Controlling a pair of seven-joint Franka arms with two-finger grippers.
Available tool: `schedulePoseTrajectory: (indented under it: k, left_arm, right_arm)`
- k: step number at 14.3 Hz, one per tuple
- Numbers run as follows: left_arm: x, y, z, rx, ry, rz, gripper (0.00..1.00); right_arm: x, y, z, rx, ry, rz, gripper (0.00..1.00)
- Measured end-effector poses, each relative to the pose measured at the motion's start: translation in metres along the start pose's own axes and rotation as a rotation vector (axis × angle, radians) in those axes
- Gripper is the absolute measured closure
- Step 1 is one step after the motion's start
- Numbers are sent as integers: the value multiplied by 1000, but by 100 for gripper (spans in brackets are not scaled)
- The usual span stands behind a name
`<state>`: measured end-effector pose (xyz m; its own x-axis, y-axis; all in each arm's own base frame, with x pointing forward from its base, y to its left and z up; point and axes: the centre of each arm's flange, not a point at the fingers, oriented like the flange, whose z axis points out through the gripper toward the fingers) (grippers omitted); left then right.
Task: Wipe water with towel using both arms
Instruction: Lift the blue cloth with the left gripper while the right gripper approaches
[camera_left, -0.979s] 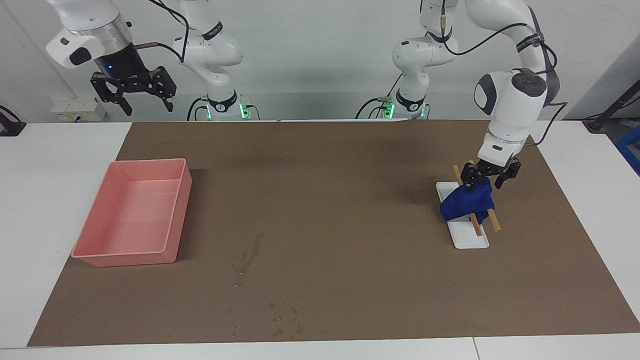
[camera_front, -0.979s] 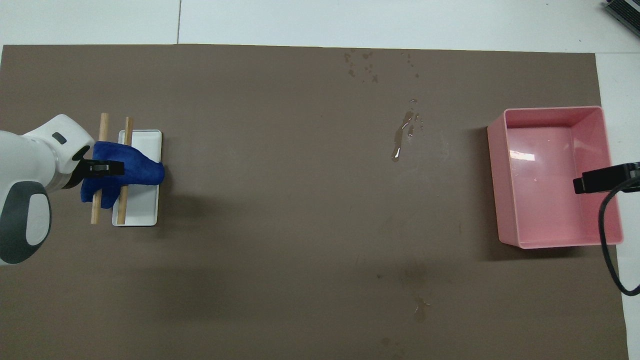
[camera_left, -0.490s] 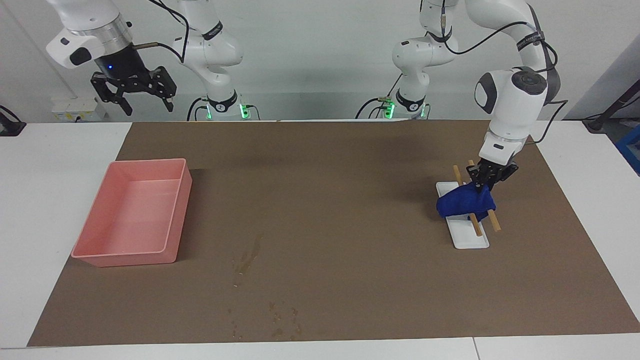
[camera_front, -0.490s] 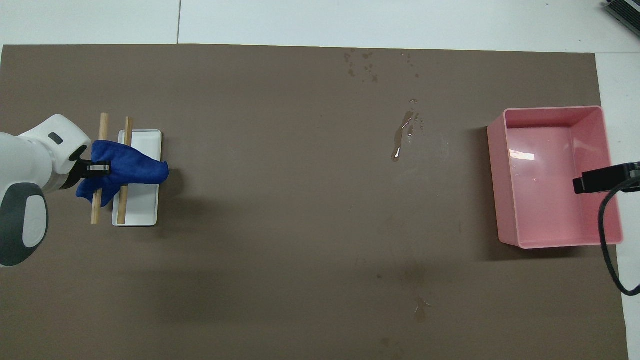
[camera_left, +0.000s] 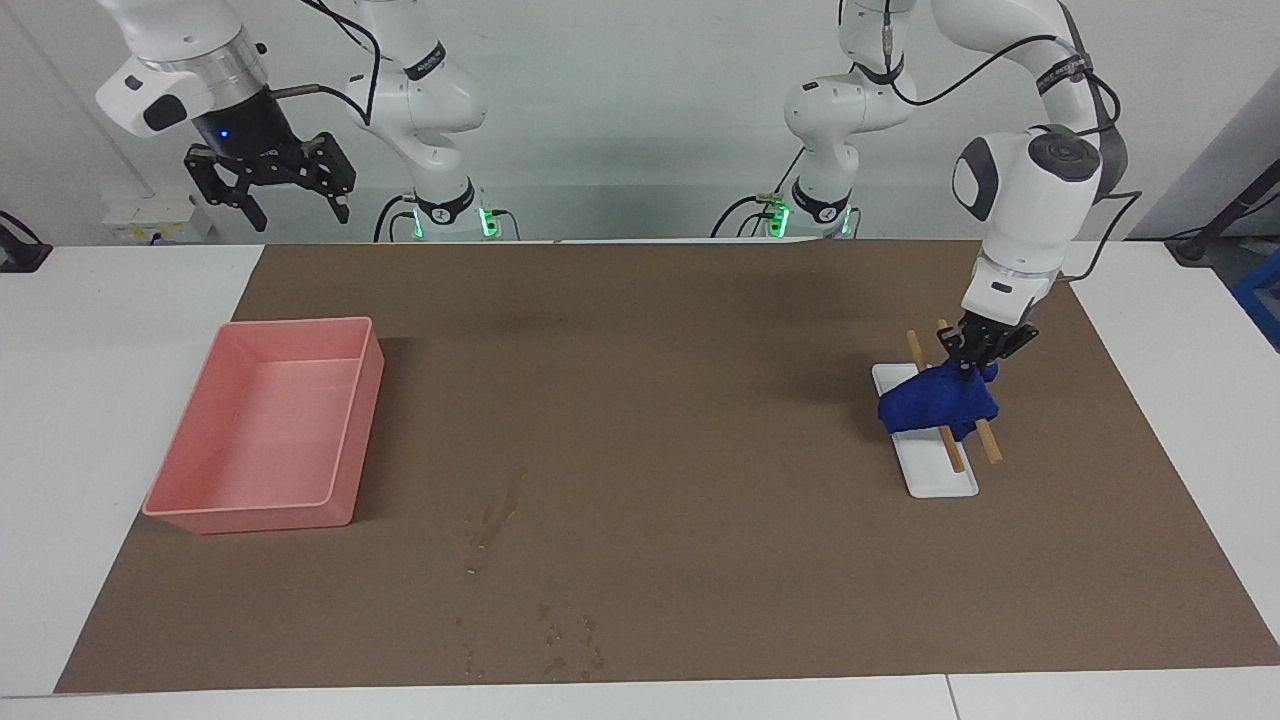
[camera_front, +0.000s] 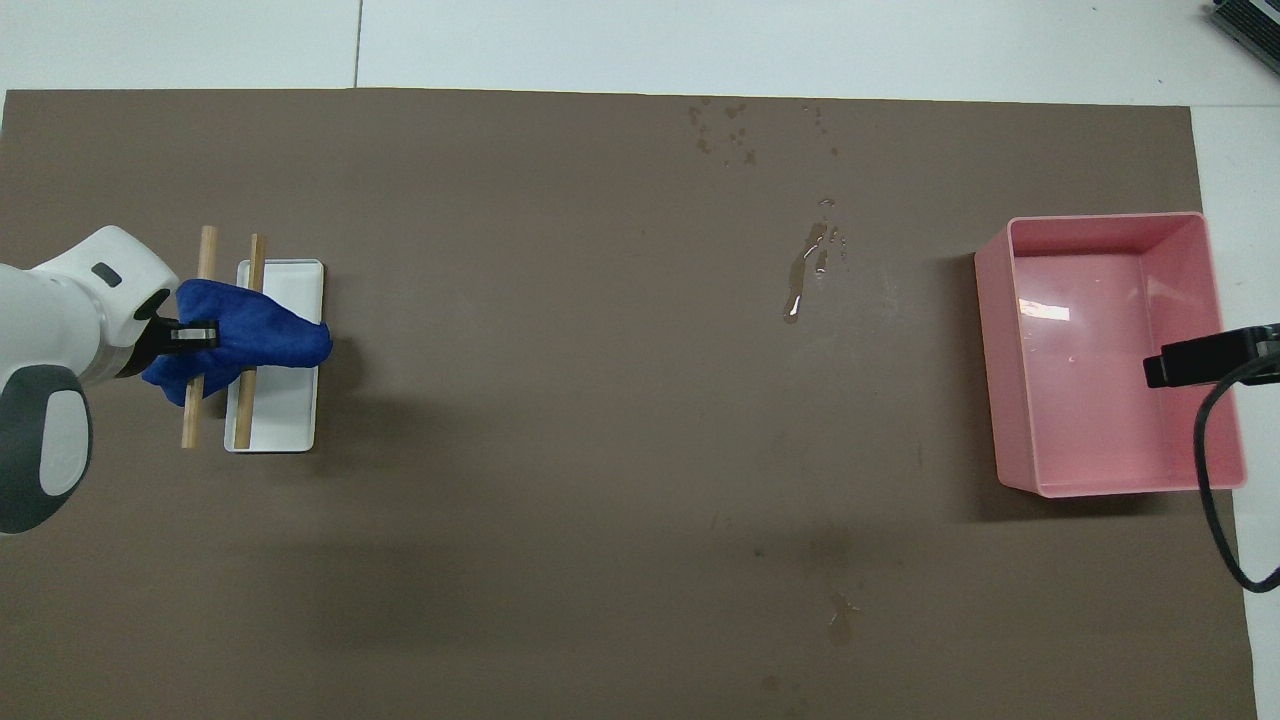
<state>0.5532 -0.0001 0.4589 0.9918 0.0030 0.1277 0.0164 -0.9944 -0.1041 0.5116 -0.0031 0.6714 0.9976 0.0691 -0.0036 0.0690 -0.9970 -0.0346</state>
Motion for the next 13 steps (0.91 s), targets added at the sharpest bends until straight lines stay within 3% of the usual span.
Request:
schedulePoseTrajectory:
  k: [1,3,8,13]
  left_arm:
    - [4,-1,-15,-6,-21,-26,88]
    - [10,0,-52,-84,-65,-166,88]
    - [12,41,-137,-306,-220,-694,88]
    - [2,130,-168,-442,-480,-1246,88]
  right_arm:
    - [0,-1,0,0,0,-1,0]
    - [0,-4,0,0,0,-9,0]
    - [1,-25,1,39,2,-111,0]
    - [2,-69,1,40,14,-332,0]
